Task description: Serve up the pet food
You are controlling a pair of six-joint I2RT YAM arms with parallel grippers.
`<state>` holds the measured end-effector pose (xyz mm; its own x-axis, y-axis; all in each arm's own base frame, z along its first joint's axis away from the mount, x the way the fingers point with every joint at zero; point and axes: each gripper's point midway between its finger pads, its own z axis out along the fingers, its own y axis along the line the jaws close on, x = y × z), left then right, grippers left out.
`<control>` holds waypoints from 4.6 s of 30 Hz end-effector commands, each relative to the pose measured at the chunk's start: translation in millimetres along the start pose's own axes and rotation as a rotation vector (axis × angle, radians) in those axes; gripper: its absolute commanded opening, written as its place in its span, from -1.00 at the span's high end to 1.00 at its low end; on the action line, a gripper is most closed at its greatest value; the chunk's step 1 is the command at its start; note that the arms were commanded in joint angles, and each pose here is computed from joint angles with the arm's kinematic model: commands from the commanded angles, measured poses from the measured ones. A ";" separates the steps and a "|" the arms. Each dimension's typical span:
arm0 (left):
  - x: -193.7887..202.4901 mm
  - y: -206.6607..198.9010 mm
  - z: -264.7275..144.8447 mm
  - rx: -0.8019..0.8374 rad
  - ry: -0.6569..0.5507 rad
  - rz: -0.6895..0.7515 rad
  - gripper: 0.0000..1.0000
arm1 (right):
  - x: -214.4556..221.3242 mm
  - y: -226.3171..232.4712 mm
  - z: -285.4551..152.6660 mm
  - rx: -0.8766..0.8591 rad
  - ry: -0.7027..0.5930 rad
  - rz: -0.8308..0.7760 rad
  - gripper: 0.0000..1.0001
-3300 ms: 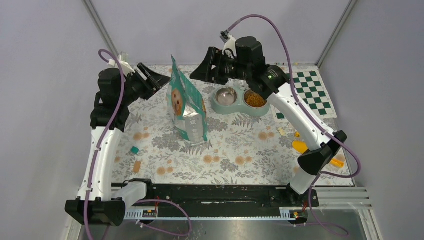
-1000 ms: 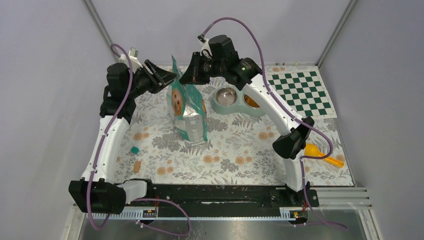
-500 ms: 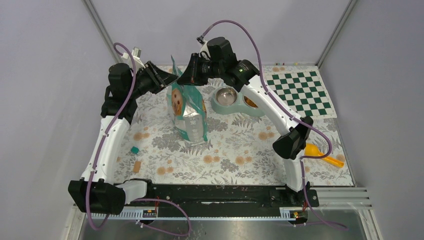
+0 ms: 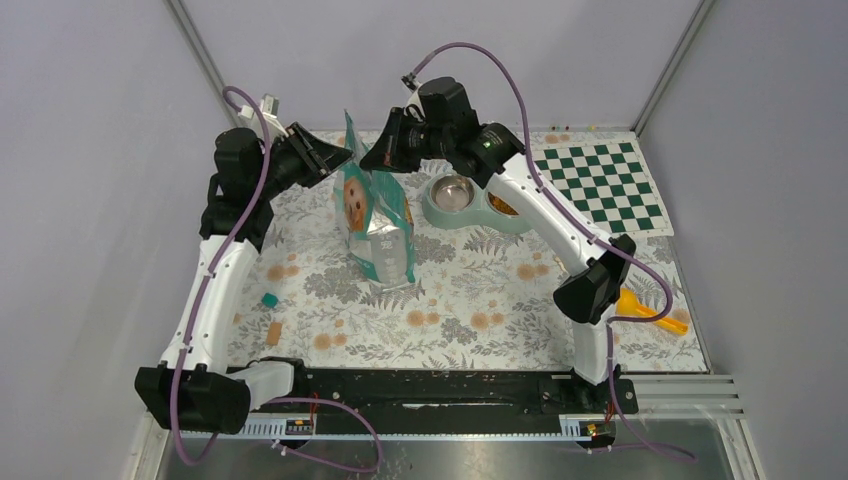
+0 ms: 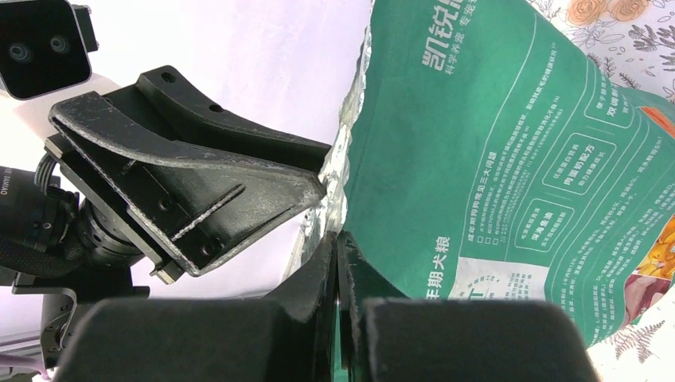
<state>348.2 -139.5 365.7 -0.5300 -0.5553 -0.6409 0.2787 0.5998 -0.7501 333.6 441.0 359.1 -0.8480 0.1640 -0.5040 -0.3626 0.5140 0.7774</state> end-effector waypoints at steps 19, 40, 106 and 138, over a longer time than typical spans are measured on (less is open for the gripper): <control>4.6 -3.1 7.2 0.010 0.011 -0.023 0.21 | 1.5 7.3 -13.7 -0.015 -0.019 -0.035 0.53; 0.4 -0.2 7.5 -0.058 0.055 -0.009 1.00 | -2.2 13.8 -20.0 -0.030 -0.033 -0.073 1.00; 28.3 -27.5 3.3 0.099 0.133 -0.178 0.49 | 27.3 8.5 -30.2 0.170 -0.041 -0.300 0.79; 15.8 -49.2 -11.7 0.141 0.080 -0.138 1.00 | 6.2 9.6 -37.9 0.208 -0.089 -0.247 -0.03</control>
<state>326.4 -170.2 362.7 -0.6817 -0.5858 -0.4384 0.1869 0.4399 -0.8784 307.7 420.9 360.3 -0.7059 0.0305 -0.7077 -0.4758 0.7197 0.5056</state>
